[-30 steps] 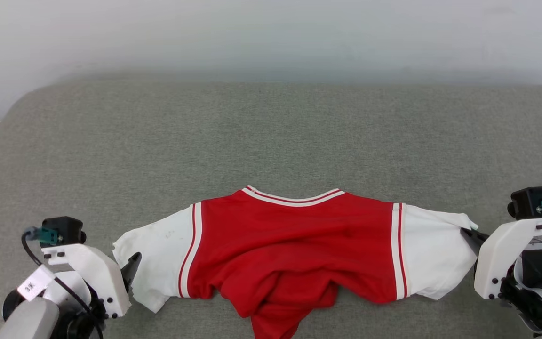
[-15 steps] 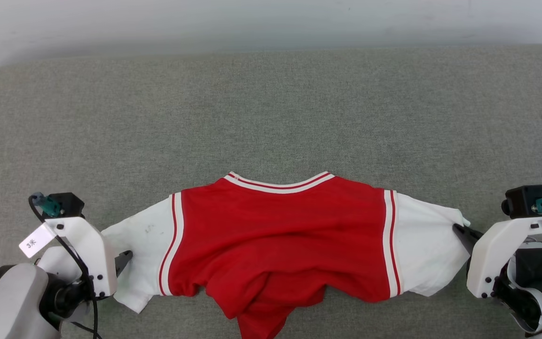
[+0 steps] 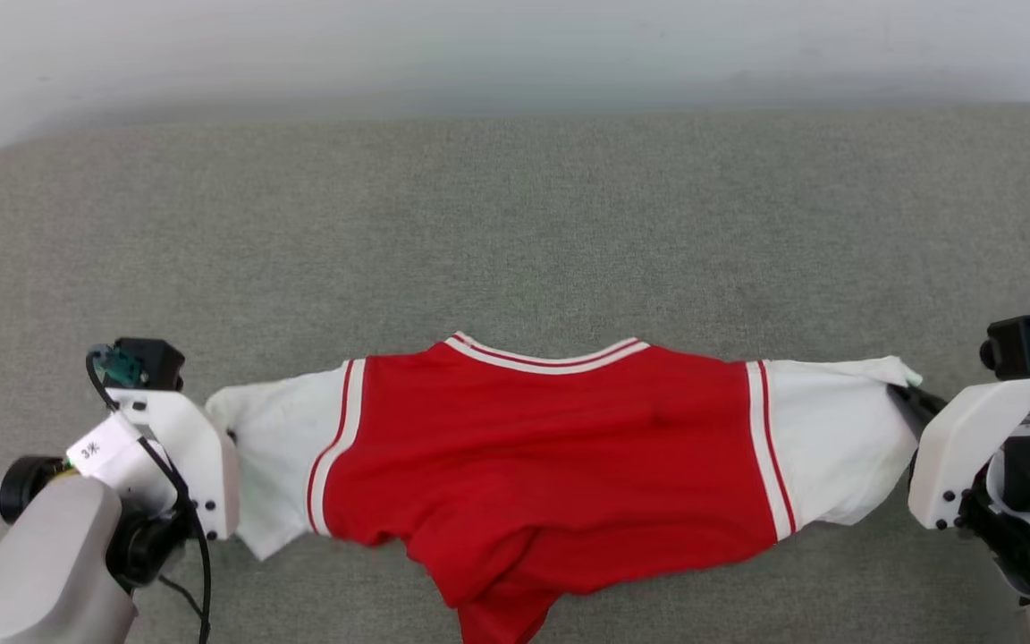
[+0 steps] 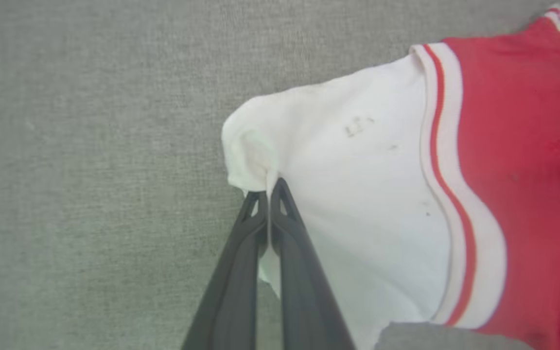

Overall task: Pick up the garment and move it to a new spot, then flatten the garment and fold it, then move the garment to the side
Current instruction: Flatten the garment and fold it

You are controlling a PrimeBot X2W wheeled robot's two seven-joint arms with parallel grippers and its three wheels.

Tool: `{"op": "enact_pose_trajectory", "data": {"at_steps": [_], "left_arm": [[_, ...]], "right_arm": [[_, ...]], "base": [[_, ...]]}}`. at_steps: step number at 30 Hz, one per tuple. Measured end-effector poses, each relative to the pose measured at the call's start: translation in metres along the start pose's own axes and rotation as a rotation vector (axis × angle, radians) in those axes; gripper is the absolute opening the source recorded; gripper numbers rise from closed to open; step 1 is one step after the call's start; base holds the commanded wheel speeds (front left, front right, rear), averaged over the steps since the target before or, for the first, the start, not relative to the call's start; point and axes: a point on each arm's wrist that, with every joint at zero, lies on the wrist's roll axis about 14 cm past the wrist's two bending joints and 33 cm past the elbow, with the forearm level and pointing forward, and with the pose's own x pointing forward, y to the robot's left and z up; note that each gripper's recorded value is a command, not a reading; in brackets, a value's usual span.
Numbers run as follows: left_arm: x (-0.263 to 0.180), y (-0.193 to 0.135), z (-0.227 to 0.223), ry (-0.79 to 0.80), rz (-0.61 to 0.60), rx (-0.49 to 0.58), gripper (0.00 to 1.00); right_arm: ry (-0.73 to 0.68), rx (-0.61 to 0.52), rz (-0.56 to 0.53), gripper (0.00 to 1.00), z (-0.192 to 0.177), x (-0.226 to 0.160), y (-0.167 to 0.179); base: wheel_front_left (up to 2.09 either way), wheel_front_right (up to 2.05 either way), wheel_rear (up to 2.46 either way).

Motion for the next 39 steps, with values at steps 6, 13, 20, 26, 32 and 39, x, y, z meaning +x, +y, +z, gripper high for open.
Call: {"op": "enact_pose_trajectory", "data": {"at_steps": [6,13,20,26,32,39], "left_arm": [[-0.024,0.018,0.068,-0.261,0.105,0.086,0.00],[-0.047,0.024,0.155,-0.556,0.174,0.122,0.00],[-0.063,0.022,0.240,-0.808,0.200,0.117,0.00],[-0.091,0.017,0.312,-1.013,0.209,0.123,0.00],[-0.117,0.018,0.370,-1.176,0.220,0.116,0.00],[-0.130,0.027,0.411,-1.289,0.249,0.127,0.00]], "right_arm": [[-0.065,-0.047,-0.012,0.00,0.028,-0.003,-0.002],[-0.206,-0.086,-0.060,0.00,0.085,0.006,-0.013],[-0.392,-0.091,-0.078,0.00,0.165,0.019,-0.009],[-0.575,-0.136,-0.091,0.00,0.248,0.015,-0.004],[-0.768,-0.194,-0.101,0.00,0.328,0.003,0.007],[-0.898,-0.232,-0.106,0.00,0.385,0.002,0.015]], "base": [[0.00,0.00,0.00],[0.00,0.00,0.00],[0.00,0.00,0.00],[0.00,0.00,0.00],[0.00,0.00,0.00],[0.00,0.00,0.00]]}}
